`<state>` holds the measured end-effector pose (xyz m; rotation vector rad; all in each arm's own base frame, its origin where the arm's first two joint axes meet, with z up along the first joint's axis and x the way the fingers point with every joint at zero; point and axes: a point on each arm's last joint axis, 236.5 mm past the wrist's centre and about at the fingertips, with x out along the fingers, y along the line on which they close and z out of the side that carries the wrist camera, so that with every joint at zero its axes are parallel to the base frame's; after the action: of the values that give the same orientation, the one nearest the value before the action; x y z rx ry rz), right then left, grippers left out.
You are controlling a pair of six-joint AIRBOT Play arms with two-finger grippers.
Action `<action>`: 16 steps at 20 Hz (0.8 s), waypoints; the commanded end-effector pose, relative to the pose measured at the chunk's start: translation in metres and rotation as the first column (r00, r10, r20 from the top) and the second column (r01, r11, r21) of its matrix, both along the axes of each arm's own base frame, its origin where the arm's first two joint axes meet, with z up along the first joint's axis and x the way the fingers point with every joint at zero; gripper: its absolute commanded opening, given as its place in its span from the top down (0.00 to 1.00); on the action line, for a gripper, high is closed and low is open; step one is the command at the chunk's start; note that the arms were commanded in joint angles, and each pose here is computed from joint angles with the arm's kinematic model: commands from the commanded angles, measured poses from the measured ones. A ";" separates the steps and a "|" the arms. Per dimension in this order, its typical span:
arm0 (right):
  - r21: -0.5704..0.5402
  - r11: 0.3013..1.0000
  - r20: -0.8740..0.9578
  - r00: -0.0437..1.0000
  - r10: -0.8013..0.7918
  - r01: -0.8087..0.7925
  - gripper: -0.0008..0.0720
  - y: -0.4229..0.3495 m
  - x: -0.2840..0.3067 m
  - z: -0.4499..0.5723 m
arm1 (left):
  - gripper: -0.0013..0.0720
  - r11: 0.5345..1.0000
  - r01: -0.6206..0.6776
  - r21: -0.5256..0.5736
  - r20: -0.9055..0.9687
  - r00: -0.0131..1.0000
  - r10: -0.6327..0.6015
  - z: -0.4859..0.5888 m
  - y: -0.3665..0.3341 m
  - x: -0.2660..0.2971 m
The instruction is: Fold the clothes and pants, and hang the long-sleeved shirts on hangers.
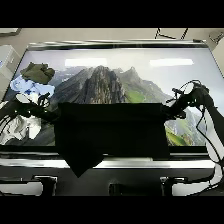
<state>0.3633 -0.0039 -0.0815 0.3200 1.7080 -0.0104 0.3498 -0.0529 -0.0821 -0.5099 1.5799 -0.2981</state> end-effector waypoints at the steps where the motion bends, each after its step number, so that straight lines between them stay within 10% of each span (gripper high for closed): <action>1: 0.019 1.000 -0.059 0.998 0.003 -0.002 0.94 0.005 -0.014 0.001 | 0.95 1.000 -0.001 0.003 -0.008 1.000 0.001 -0.003 0.001 -0.001; 3: 0.012 1.000 -0.060 0.998 0.004 -0.003 0.80 0.002 -0.014 0.002 | 0.83 1.000 -0.006 -0.001 -0.014 1.000 0.006 -0.001 0.003 -0.002; 5: 0.026 0.999 -0.085 0.995 0.044 -0.042 0.36 -0.003 -0.020 0.015 | 0.23 1.000 0.007 -0.026 -0.044 0.999 -0.008 0.014 0.009 -0.007; 16: 0.047 0.982 -0.210 0.963 -0.171 0.184 0.19 -0.050 -0.127 0.032 | 0.28 0.991 -0.018 -0.129 -0.242 0.970 -0.013 -0.006 -0.010 -0.180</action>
<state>0.2617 -0.0594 -0.0435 0.5152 1.8640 -0.1327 0.2192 -0.0428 -0.0738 -0.6364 1.7637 -0.3045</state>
